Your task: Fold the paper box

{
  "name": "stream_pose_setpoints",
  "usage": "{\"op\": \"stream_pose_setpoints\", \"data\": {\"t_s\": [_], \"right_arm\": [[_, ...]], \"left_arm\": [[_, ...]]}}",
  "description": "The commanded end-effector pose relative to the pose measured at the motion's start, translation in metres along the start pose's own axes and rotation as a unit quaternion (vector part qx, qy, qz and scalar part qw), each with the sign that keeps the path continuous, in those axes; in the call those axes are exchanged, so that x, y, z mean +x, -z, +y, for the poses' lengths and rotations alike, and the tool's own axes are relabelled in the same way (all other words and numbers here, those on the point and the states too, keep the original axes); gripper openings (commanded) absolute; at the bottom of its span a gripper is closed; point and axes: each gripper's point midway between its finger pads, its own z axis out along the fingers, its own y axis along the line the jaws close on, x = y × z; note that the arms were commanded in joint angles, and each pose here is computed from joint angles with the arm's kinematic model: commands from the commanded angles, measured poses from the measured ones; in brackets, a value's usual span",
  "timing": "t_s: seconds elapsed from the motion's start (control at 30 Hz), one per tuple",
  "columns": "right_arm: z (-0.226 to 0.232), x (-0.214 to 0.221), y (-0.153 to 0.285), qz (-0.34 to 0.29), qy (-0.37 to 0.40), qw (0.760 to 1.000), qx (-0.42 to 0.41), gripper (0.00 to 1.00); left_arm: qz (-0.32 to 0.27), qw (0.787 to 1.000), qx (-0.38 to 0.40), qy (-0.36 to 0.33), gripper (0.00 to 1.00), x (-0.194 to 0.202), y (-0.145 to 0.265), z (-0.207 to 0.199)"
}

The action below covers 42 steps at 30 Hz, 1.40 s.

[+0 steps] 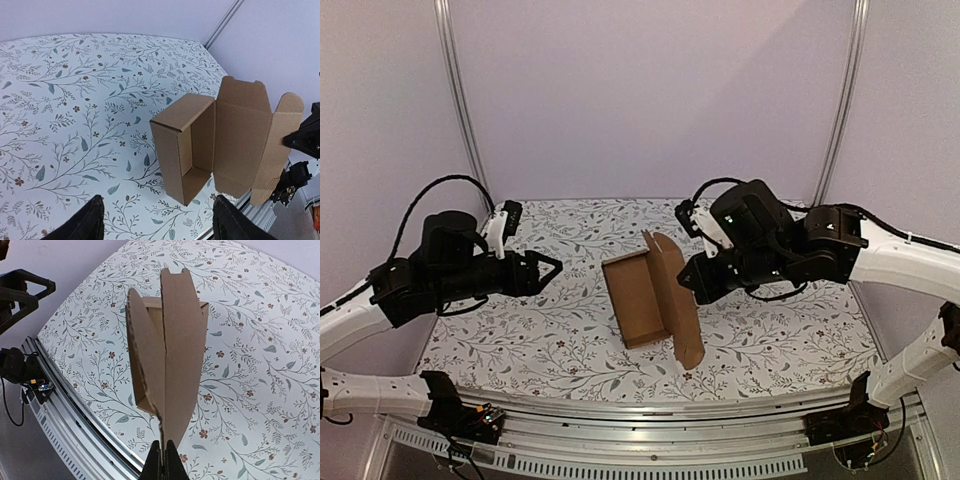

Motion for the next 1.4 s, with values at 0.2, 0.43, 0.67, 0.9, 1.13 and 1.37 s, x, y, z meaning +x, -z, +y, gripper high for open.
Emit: {"op": "stream_pose_setpoints", "data": {"t_s": [0.2, 0.43, 0.67, 0.9, 1.13, 1.37], "right_arm": [[-0.025, 0.004, 0.047, 0.152, 0.317, 0.934, 0.067, 0.00], [-0.035, 0.008, 0.044, 0.230, 0.506, 0.822, 0.129, 0.00], [-0.043, 0.004, 0.014, 0.289, 0.576, 0.742, 0.182, 0.00], [-0.038, 0.009, -0.009, 0.302, 0.623, 0.704, 0.159, 0.00], [-0.032, 0.017, -0.012, 0.310, 0.643, 0.690, 0.117, 0.00], [-0.032, 0.028, -0.012, 0.334, 0.626, 0.702, 0.071, 0.00]], "left_arm": [[-0.018, 1.000, -0.026, 0.004, 0.73, -0.006, 0.004, 0.012], [0.005, 1.000, 0.005, -0.002, 0.72, -0.001, -0.008, 0.000], [0.040, 0.997, 0.055, -0.019, 0.72, 0.011, -0.024, -0.019], [0.065, 0.990, 0.105, -0.067, 0.75, 0.032, -0.049, -0.029], [0.060, 0.976, 0.166, -0.126, 0.80, 0.048, -0.065, -0.047], [-0.001, 0.958, 0.205, -0.203, 0.80, 0.051, -0.064, -0.059]]}}
